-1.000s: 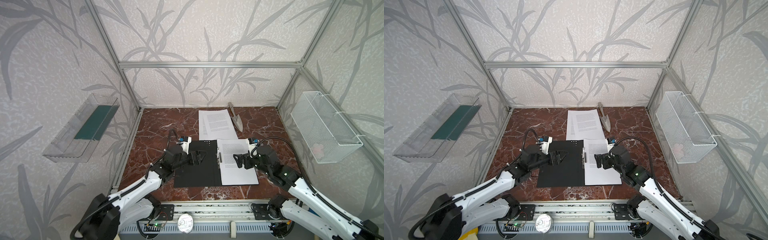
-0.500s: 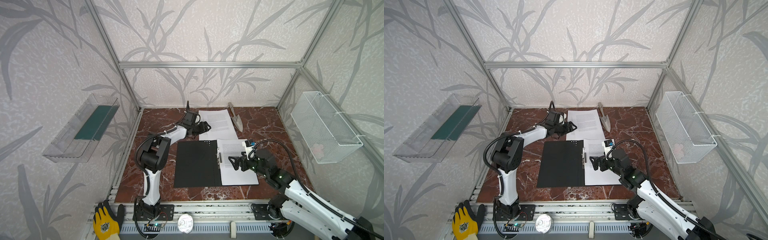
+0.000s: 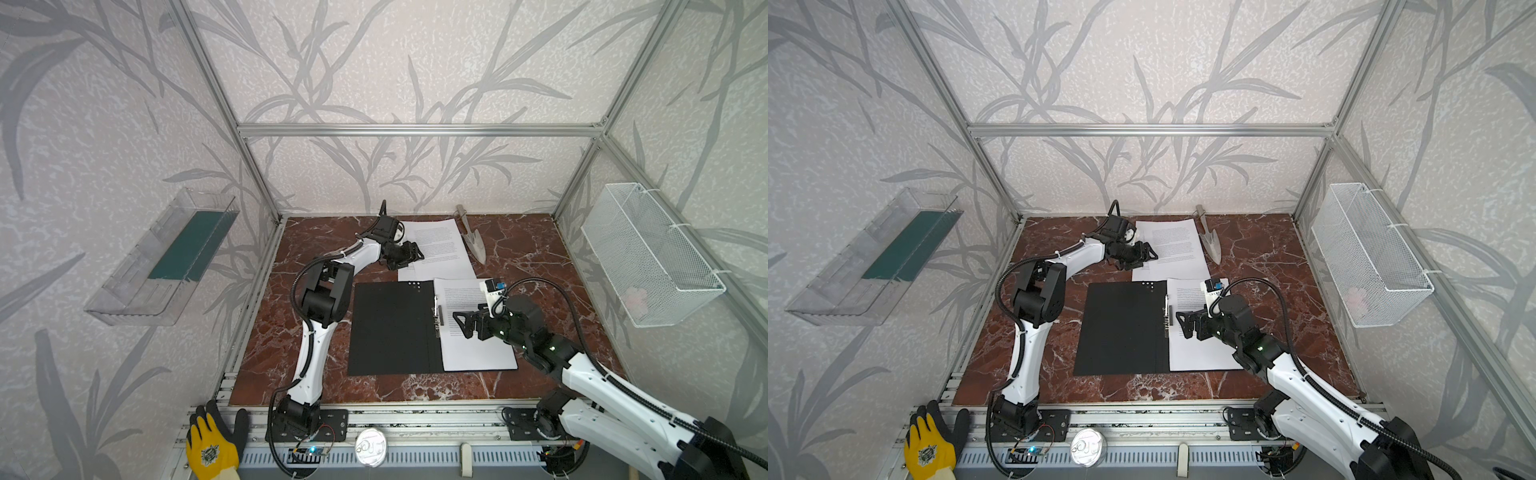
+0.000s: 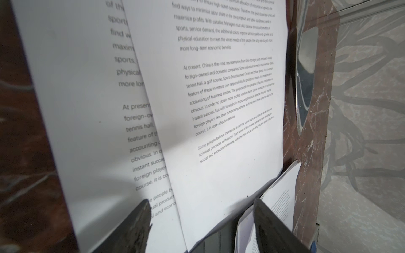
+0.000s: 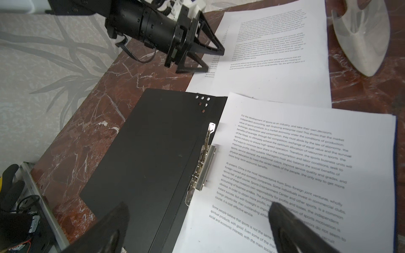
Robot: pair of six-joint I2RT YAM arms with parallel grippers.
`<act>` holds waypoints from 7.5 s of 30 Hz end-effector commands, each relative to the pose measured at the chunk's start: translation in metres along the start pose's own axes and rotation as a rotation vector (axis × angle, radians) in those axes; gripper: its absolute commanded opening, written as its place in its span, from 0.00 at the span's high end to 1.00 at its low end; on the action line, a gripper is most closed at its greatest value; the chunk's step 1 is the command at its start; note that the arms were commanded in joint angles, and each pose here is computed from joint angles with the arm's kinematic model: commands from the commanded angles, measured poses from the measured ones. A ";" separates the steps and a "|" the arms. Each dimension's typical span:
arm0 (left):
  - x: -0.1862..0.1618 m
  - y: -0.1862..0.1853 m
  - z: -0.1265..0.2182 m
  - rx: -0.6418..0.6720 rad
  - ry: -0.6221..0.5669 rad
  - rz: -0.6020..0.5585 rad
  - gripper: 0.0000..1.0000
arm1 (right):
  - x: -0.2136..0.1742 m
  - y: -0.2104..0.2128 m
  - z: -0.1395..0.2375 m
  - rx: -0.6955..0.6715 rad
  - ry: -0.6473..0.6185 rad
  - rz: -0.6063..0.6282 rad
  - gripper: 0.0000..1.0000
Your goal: Put the files into the folder
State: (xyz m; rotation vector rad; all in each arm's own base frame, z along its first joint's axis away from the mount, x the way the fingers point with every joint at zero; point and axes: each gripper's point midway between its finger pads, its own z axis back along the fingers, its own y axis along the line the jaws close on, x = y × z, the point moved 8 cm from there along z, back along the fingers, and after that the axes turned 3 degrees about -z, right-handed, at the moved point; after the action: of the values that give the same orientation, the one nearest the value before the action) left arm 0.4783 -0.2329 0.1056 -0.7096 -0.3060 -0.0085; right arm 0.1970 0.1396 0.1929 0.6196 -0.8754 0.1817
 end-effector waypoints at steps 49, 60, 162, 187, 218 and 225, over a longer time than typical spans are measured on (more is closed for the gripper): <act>0.013 -0.018 -0.033 -0.202 0.021 -0.290 0.42 | 0.000 -0.002 -0.004 0.034 -0.002 -0.015 0.01; 0.016 -0.010 -0.040 -0.156 -0.015 -0.286 0.61 | 0.001 -0.001 -0.004 0.045 -0.001 -0.014 0.01; -0.199 0.016 0.093 0.097 0.007 -0.073 1.00 | 0.006 -0.023 -0.078 0.084 0.236 -0.231 0.07; -0.201 0.010 0.090 0.106 0.023 -0.111 1.00 | 0.034 -0.004 -0.098 0.227 0.292 -0.207 0.29; -0.201 0.003 0.094 0.057 -0.001 -0.116 1.00 | 0.014 -0.020 -0.127 0.111 0.353 -0.224 0.87; -0.200 -0.002 0.108 0.052 -0.053 -0.124 1.00 | 0.025 -0.010 -0.108 0.131 0.322 -0.203 1.00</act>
State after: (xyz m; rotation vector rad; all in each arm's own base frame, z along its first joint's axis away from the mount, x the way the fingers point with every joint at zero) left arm 0.2595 -0.1864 0.1142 -0.6245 -0.3464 -0.0993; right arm 0.2927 0.1918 0.1344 0.7563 -0.4424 0.1272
